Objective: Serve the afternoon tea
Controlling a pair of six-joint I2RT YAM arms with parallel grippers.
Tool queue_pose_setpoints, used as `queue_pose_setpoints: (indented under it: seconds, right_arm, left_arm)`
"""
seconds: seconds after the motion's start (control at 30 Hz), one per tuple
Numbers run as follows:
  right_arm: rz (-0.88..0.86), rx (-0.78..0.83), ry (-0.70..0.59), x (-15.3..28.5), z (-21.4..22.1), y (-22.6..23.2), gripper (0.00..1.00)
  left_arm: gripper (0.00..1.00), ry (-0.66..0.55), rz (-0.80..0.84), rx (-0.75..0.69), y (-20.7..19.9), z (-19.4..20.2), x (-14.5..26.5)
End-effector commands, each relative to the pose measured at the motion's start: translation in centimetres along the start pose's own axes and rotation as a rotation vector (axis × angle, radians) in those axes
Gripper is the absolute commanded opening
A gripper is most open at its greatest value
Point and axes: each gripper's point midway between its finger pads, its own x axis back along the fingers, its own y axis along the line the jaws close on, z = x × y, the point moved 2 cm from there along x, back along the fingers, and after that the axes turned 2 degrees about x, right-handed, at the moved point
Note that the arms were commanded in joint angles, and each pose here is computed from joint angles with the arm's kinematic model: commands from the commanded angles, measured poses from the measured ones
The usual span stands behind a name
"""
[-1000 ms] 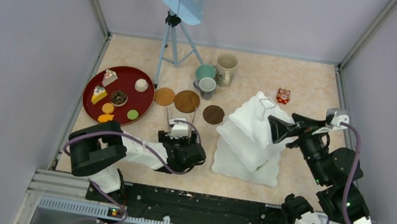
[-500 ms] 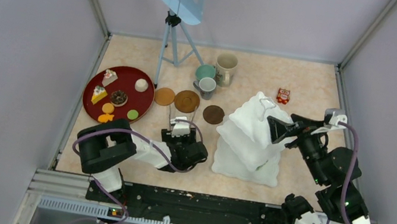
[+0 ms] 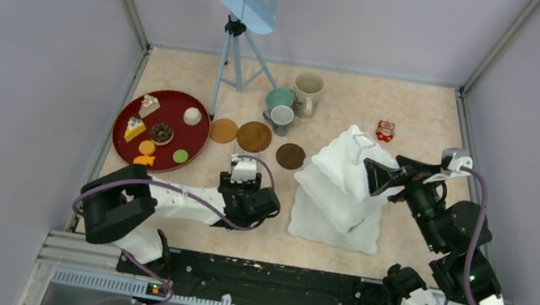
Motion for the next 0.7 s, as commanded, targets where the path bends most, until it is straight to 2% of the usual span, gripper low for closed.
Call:
queue_pose_setpoints:
  seconds: [0.0, 0.17, 0.43, 0.67]
  right_arm:
    - [-0.022, 0.009, -0.041, 0.4, -1.3, 0.5, 0.89]
    - [-0.025, 0.006, -0.051, 0.6, -1.7, 0.6, 0.89]
    - [-0.034, -0.01, -0.061, 0.9, -2.0, 0.8, 0.89]
    - [-0.046, -0.039, -0.031, 1.4, -1.5, 1.0, 0.89]
  left_arm:
    - [0.65, 0.044, 0.055, -0.003, -0.2, -3.1, 2.3]
    - [0.63, 0.102, 0.137, -0.006, 0.0, -5.9, 4.2]
    - [0.6, 0.124, 0.253, -0.021, 0.8, -11.9, 7.8]
    - [0.6, 0.154, 0.165, -0.045, 4.8, -16.3, 8.7]
